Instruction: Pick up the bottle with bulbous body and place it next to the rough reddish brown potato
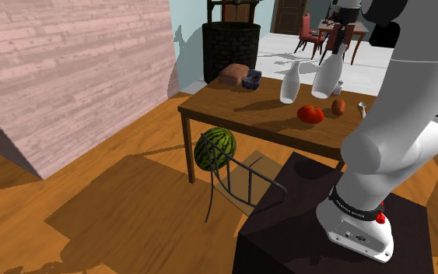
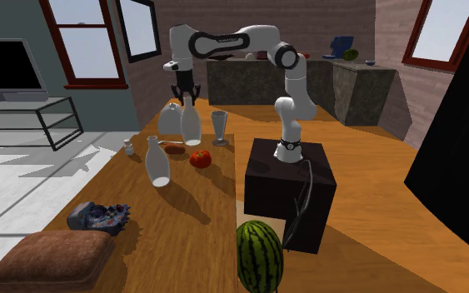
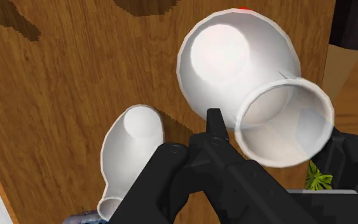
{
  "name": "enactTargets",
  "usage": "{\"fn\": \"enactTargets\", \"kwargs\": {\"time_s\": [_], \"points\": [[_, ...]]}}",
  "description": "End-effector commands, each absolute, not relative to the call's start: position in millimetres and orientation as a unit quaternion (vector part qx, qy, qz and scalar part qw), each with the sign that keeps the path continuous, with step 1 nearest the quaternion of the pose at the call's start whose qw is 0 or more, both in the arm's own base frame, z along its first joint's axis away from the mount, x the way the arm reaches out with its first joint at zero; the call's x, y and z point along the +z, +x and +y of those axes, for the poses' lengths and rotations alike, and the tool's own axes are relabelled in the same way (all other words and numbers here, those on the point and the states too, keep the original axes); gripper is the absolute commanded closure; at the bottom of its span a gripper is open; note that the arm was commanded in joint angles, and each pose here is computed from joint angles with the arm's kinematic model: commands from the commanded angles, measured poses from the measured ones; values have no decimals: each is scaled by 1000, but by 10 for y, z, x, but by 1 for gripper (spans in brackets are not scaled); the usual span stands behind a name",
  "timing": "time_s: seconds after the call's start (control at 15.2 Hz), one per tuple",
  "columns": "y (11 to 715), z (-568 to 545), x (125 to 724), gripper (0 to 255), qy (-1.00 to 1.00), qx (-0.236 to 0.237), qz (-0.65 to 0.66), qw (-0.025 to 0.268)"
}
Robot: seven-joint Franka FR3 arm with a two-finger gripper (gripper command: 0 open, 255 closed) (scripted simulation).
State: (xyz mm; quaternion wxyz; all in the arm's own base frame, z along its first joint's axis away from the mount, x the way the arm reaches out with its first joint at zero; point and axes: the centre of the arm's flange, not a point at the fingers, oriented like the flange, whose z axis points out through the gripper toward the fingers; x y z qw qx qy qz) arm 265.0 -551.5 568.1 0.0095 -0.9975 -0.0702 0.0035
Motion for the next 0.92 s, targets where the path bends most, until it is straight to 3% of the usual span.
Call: {"fn": "enactTargets", "kwargs": {"time_s": [0.0, 0.26, 0.86], "points": [[2446, -5660, 5681, 255, -997, 3, -71, 9], [1952, -5999, 5683, 255, -997, 3, -71, 9], [1952, -5999, 5207, 255, -997, 3, -71, 9]]}}
